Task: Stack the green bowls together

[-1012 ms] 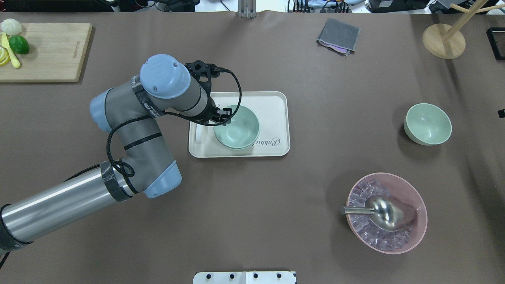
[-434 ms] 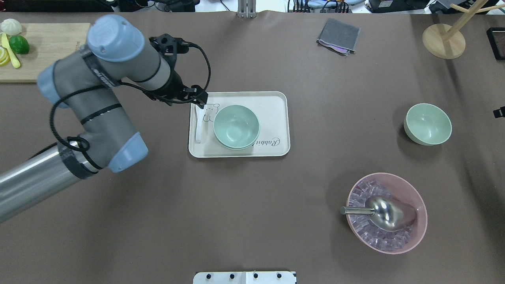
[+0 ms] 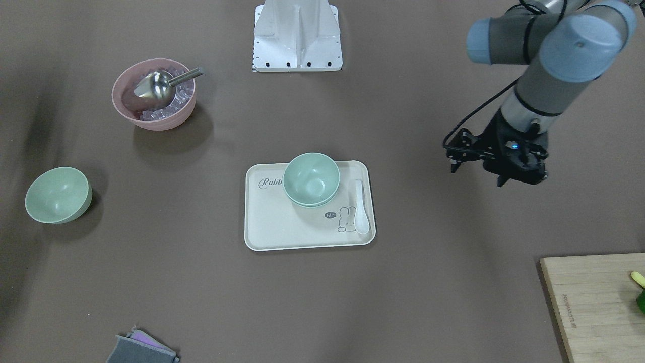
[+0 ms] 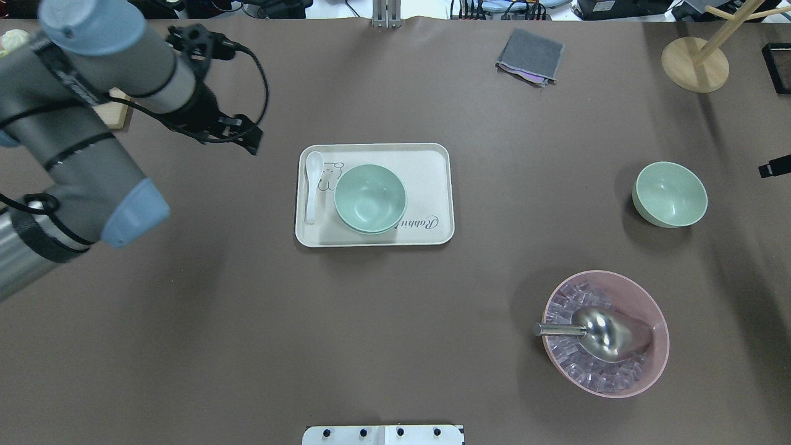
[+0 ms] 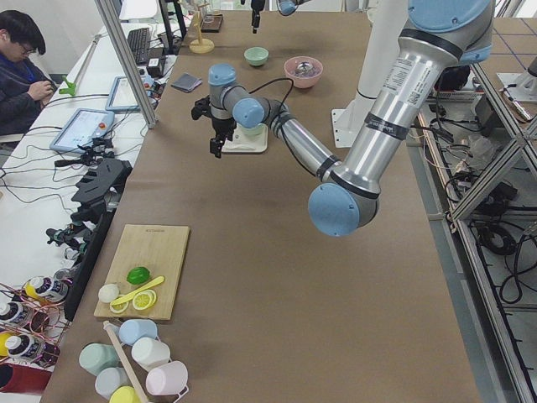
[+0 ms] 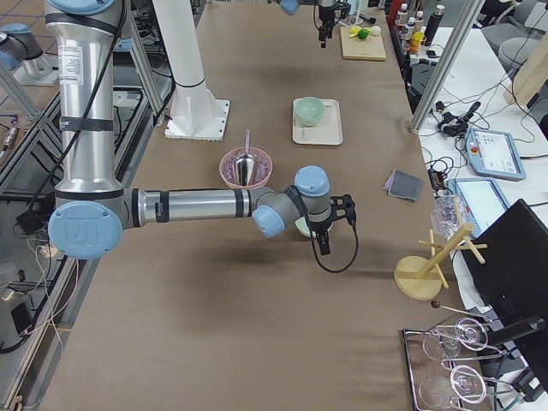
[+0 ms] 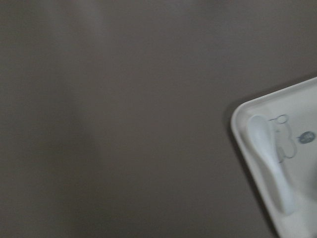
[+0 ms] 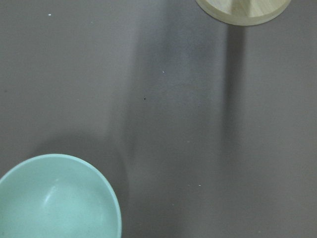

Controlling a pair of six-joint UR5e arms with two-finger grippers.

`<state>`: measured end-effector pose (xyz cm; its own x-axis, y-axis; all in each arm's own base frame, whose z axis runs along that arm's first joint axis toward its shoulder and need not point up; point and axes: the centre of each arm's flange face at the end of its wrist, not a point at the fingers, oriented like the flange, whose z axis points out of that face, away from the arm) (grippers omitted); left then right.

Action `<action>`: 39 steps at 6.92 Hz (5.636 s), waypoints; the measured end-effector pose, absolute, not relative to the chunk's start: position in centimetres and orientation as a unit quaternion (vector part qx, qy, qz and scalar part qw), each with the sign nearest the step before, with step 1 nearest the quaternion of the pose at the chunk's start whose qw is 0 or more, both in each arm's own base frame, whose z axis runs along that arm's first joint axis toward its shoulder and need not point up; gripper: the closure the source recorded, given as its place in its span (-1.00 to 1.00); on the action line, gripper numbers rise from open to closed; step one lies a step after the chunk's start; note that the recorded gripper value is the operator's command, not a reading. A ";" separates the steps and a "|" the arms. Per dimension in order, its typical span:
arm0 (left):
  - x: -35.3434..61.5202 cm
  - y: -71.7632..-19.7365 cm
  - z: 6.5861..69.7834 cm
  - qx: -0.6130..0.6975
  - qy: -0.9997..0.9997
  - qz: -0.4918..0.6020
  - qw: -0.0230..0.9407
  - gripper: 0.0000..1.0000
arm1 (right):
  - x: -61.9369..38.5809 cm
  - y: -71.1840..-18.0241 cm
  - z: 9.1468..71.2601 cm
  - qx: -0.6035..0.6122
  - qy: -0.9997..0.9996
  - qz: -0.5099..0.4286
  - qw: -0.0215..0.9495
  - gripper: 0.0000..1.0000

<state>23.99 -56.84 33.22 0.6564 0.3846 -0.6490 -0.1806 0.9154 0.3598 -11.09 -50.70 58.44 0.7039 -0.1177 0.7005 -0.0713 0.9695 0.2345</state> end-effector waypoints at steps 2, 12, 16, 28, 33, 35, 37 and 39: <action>17.6 -56.5 40.5 0.117 0.368 0.182 0.904 -0.97 | -15.1 -50.6 57.7 0.106 -0.380 0.018 0.919 -0.63; 15.2 -56.0 42.9 0.110 0.363 0.173 0.909 -0.97 | -19.1 -49.0 59.6 0.087 -0.355 0.011 0.931 0.83; 15.2 -56.0 43.1 0.109 0.362 0.173 0.909 -0.97 | -19.4 -49.2 58.7 0.094 -0.359 0.007 0.929 1.00; -8.5 -57.3 63.2 0.062 0.375 0.113 0.918 -0.97 | -47.3 -49.2 18.0 0.010 -0.462 0.218 0.860 1.00; -8.7 -57.1 63.4 0.062 0.376 0.113 0.918 -0.97 | -54.4 -46.7 17.3 0.010 -0.438 0.235 0.867 1.00; -8.7 -57.2 63.2 0.063 0.376 0.113 0.918 -0.97 | -55.3 -45.9 17.8 0.008 -0.434 0.231 0.871 1.00; -8.7 -57.3 63.1 0.064 0.376 0.113 0.918 -0.97 | -55.8 -45.4 18.2 0.011 -0.430 0.230 0.873 1.00; -8.7 -57.3 63.1 0.065 0.376 0.114 0.917 -0.97 | -56.0 -45.3 18.5 0.012 -0.428 0.230 0.874 1.00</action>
